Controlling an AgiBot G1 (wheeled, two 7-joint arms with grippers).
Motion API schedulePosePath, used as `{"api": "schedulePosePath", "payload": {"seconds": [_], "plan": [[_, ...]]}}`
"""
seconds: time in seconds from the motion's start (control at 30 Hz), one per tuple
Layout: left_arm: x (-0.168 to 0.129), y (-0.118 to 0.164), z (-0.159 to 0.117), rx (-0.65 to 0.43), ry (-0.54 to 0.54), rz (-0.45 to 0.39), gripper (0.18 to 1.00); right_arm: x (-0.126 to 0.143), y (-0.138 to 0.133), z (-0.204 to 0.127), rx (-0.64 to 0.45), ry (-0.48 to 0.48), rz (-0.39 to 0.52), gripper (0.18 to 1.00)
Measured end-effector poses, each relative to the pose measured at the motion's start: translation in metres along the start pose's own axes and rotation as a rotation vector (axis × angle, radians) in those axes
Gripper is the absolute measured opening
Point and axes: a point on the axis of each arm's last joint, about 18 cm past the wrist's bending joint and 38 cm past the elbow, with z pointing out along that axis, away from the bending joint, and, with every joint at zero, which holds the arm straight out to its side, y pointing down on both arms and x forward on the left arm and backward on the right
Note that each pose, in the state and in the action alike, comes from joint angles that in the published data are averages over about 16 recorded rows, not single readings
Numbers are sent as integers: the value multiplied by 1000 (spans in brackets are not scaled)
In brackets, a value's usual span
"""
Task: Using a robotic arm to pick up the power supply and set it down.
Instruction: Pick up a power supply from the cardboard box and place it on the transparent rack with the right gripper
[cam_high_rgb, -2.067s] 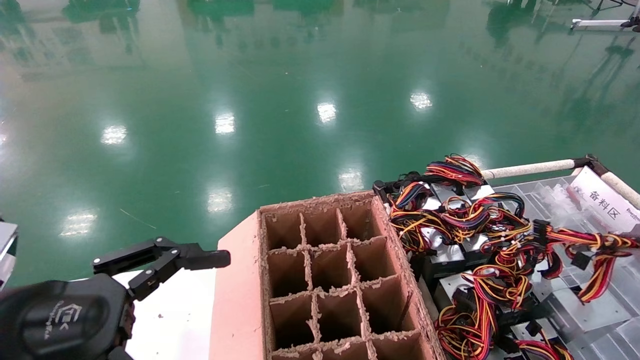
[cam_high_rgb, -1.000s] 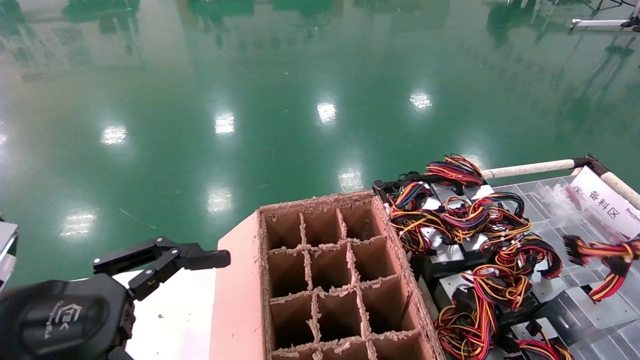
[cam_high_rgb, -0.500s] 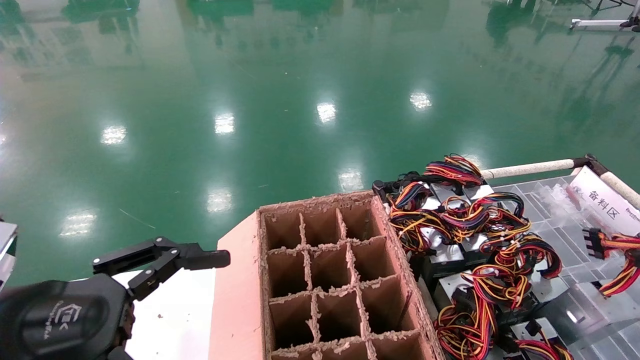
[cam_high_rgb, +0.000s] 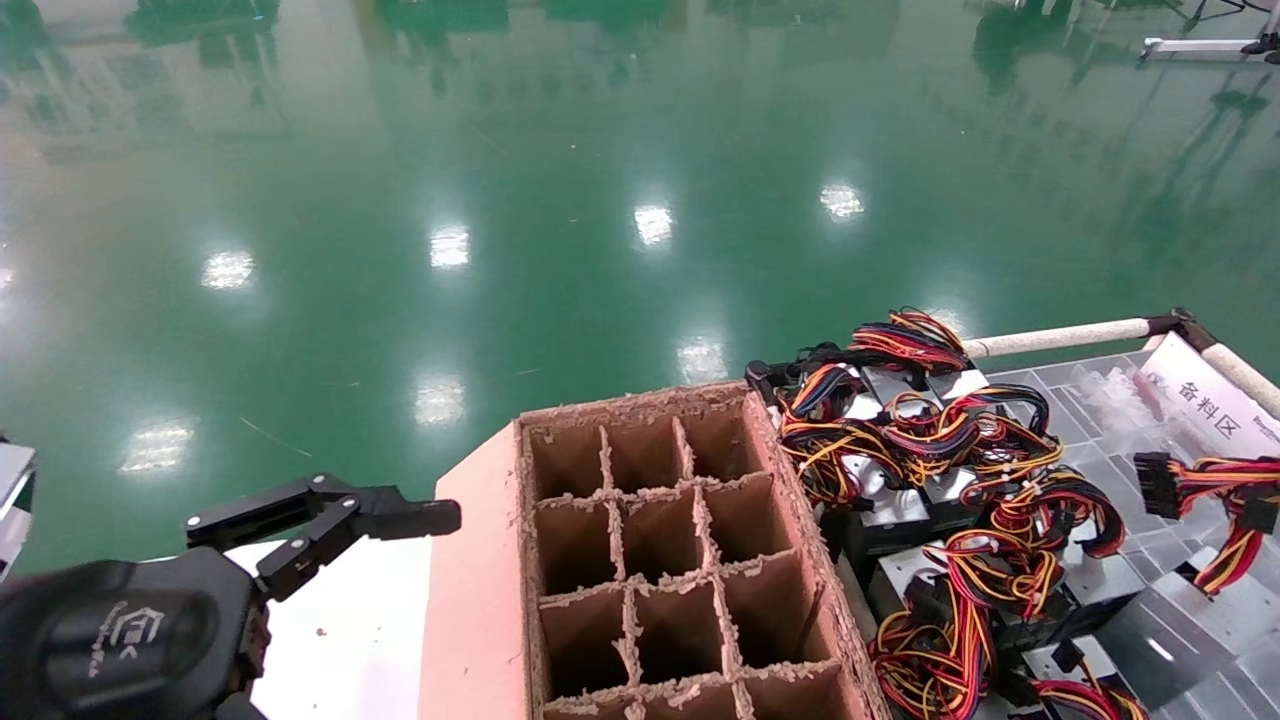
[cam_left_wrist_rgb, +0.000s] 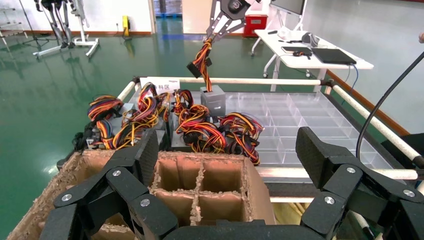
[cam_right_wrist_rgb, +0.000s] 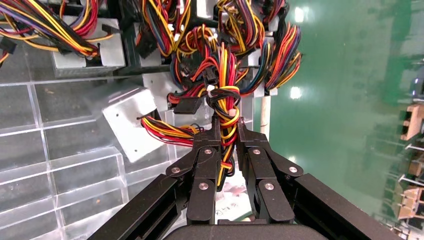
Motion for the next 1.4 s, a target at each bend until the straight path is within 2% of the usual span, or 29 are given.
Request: {"api": "schedulePosePath", "payload": {"seconds": [0.8, 1.4], "plan": [[0, 0, 0, 0, 0, 0, 1001, -12, -9, -7, 2, -97, 4, 234], [0, 0, 0, 0, 0, 0, 1001, -39, 7, -47, -101, -32, 33, 233]]}}
